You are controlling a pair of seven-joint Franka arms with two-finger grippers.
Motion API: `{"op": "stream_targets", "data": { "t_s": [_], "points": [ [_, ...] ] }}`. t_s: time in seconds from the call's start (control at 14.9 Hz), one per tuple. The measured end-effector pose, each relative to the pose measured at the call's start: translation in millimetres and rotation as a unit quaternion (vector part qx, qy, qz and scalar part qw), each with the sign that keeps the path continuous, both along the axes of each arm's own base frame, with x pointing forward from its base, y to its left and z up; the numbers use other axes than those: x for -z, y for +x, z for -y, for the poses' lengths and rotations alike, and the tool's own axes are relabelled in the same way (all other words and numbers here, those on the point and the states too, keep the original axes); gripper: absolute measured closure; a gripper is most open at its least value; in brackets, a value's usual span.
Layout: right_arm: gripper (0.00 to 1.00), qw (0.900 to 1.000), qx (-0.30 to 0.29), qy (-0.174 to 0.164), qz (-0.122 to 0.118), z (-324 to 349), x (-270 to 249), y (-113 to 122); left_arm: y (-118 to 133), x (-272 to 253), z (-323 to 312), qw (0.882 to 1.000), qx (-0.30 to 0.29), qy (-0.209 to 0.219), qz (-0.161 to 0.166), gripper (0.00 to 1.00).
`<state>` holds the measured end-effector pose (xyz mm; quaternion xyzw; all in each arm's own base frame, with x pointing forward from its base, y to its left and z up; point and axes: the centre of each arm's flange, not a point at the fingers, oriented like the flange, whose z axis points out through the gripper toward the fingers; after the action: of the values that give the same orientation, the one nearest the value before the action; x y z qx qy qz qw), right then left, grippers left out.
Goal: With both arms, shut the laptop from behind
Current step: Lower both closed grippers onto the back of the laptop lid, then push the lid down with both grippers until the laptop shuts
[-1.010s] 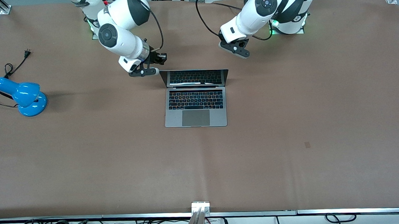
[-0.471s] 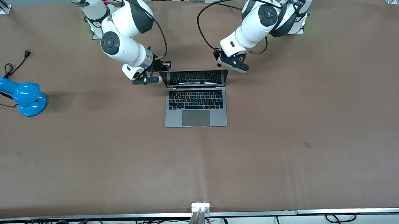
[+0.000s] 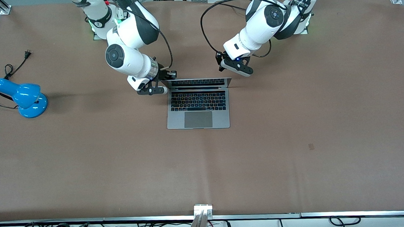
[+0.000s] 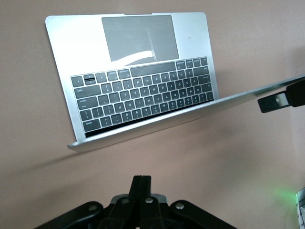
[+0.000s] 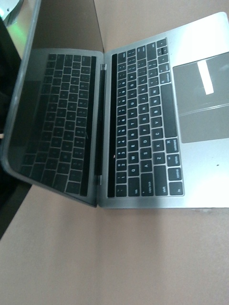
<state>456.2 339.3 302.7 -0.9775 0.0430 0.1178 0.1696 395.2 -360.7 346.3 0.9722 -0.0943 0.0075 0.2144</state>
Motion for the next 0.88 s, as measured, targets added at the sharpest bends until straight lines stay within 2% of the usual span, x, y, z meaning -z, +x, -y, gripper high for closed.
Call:
{"op": "stream_targets", "data": {
  "t_s": [0.88],
  "points": [
    [0.99,1.000,0.019,0.005,0.010,-4,27,39,50,38,-2,0.998,-0.042,-0.046,0.014,0.99]
  ]
}}
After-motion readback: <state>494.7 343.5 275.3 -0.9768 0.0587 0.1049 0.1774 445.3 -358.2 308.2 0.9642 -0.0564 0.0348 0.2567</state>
